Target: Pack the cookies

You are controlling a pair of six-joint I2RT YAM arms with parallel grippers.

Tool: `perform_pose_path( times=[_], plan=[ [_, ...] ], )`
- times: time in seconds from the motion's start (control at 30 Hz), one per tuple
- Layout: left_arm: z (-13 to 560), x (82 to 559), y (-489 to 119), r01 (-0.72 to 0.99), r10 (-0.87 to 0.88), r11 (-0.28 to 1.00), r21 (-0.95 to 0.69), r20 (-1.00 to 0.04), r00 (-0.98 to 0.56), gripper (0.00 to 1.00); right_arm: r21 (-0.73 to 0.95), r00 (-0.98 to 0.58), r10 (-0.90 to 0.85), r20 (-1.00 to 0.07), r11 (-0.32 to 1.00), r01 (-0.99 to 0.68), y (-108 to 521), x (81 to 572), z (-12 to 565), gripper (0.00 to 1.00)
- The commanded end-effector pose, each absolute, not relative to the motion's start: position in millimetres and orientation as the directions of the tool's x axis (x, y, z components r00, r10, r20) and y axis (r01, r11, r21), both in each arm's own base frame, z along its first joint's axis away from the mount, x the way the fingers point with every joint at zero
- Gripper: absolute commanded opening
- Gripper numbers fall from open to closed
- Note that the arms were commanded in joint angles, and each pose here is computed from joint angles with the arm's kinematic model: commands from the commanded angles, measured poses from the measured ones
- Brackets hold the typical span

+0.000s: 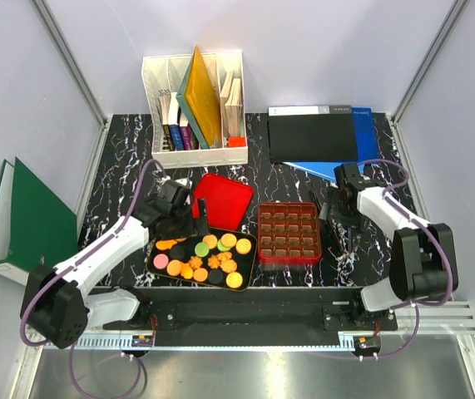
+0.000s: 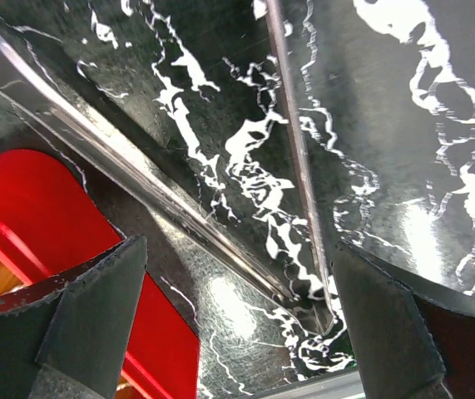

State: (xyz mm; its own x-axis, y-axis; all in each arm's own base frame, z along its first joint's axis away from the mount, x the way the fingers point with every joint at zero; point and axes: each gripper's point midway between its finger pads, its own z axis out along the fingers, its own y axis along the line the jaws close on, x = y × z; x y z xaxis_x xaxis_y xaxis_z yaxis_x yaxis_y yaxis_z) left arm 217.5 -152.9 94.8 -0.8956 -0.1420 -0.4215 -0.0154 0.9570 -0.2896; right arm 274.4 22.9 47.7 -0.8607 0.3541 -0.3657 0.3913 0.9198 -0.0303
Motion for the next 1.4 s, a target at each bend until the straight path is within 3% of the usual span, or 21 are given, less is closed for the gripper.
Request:
perform_pose_path(
  times=[0.0,0.37,0.47,0.73,0.87,1.0,1.13,1.2,1.37],
  plan=[
    [112,232,-170,0.049,-0.120,0.940,-0.339,-0.462,-0.879,0.99,0.018,-0.868,0.369,-0.332,0.923,0.385,34,285,41,1.00],
    [108,234,-172,0.054,-0.106,0.942,-0.330,-0.448,-0.888,0.99,0.015,-0.864,0.468,-0.185,0.880,0.474,31,291,3,0.99],
    [106,234,-172,0.053,-0.104,0.944,-0.326,-0.445,-0.890,0.99,0.037,-0.866,0.470,-0.169,0.881,0.472,36,297,1,0.94],
    [104,237,-175,0.058,-0.094,0.945,-0.323,-0.435,-0.896,0.99,0.027,-0.857,0.486,-0.171,0.872,0.489,36,308,0,0.65],
    [104,239,-175,0.061,-0.088,0.946,-0.319,-0.433,-0.897,0.99,-0.016,-0.846,0.485,-0.222,0.866,0.500,24,307,7,0.63],
    [104,241,-178,0.059,-0.088,0.945,-0.323,-0.423,-0.902,0.99,-0.031,-0.846,0.493,-0.205,0.860,0.509,23,302,0,0.61],
    [103,242,-181,0.061,-0.085,0.944,-0.325,-0.417,-0.905,0.99,-0.008,-0.853,0.495,-0.163,0.864,0.503,31,302,-9,0.37],
    [103,243,-181,0.060,-0.086,0.944,-0.326,-0.416,-0.905,0.99,-0.010,-0.850,0.499,-0.167,0.861,0.508,30,305,-9,0.31],
    [103,240,-178,0.056,-0.088,0.945,-0.323,-0.417,-0.905,0.99,-0.045,-0.832,0.509,-0.219,0.847,0.530,20,307,-1,0.27]
  ],
)
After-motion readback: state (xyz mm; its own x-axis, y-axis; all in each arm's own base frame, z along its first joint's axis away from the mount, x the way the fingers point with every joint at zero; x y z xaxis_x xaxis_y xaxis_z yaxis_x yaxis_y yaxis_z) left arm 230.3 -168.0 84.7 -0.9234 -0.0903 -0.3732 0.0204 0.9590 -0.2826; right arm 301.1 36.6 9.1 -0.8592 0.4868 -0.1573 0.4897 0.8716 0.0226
